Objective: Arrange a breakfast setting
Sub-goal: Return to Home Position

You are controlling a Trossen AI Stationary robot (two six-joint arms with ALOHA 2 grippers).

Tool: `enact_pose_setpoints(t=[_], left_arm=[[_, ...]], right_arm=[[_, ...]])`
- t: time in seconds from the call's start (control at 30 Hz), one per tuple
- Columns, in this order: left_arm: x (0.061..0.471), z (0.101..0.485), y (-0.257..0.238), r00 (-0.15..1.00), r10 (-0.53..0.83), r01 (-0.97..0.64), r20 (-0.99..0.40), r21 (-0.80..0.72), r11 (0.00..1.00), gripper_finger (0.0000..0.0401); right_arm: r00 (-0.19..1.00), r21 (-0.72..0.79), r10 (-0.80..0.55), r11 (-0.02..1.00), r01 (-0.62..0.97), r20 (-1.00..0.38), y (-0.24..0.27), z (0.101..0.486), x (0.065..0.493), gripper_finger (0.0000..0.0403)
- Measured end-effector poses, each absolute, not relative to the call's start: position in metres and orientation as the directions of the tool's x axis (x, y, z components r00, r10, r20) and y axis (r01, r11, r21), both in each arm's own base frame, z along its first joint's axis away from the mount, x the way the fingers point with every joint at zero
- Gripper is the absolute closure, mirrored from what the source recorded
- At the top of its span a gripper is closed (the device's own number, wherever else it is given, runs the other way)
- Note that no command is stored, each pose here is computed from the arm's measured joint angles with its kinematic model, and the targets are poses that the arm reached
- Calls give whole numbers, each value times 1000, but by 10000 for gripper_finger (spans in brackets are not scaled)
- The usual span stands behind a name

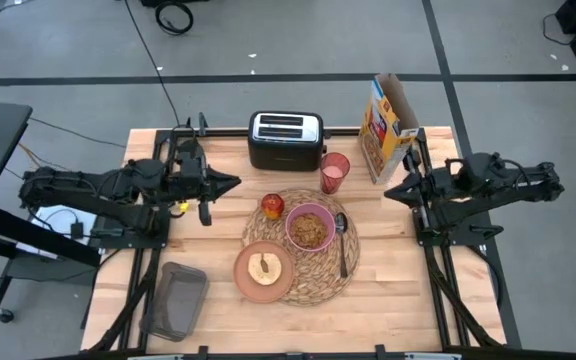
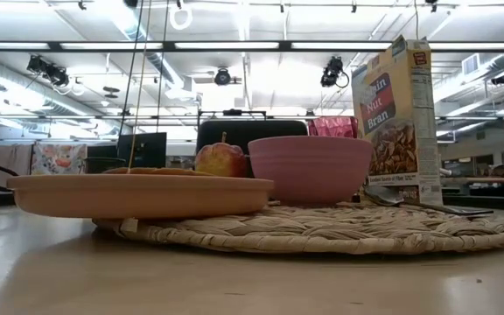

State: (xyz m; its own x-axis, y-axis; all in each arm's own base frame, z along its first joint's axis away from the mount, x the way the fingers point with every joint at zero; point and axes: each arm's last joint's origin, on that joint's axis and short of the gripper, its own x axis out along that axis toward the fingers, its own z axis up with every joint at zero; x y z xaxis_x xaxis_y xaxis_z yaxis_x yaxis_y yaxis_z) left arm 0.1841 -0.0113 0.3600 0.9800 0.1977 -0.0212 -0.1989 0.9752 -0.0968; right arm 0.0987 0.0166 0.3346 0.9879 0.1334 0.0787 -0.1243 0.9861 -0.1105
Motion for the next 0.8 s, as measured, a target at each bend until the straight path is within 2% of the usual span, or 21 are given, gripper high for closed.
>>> enact_pose_setpoints(t=[0.13,0.3,0.5,0.57,0.7,0.8], left_arm=[[166,327,-11,987,154,-158,-44,-108,982,371],[145,284,-13,990,123,-115,75,-99,988,371],[128,242,-13,985,107,-104,138,-26,994,371],[123,231,-12,979,108,-107,175,-12,994,371],[113,196,-10,966,116,-115,230,-18,993,371],[112,182,-9,984,114,-111,134,-26,993,371]], right_arm=[[977,-74,153,987,-143,146,15,312,88,385],[951,-59,174,985,-164,256,15,272,83,384],[894,4,166,983,-185,416,15,219,84,386],[906,36,152,983,-181,395,16,203,88,386],[931,53,142,984,-169,335,16,198,92,386],[934,47,140,985,-164,328,16,197,92,385]])
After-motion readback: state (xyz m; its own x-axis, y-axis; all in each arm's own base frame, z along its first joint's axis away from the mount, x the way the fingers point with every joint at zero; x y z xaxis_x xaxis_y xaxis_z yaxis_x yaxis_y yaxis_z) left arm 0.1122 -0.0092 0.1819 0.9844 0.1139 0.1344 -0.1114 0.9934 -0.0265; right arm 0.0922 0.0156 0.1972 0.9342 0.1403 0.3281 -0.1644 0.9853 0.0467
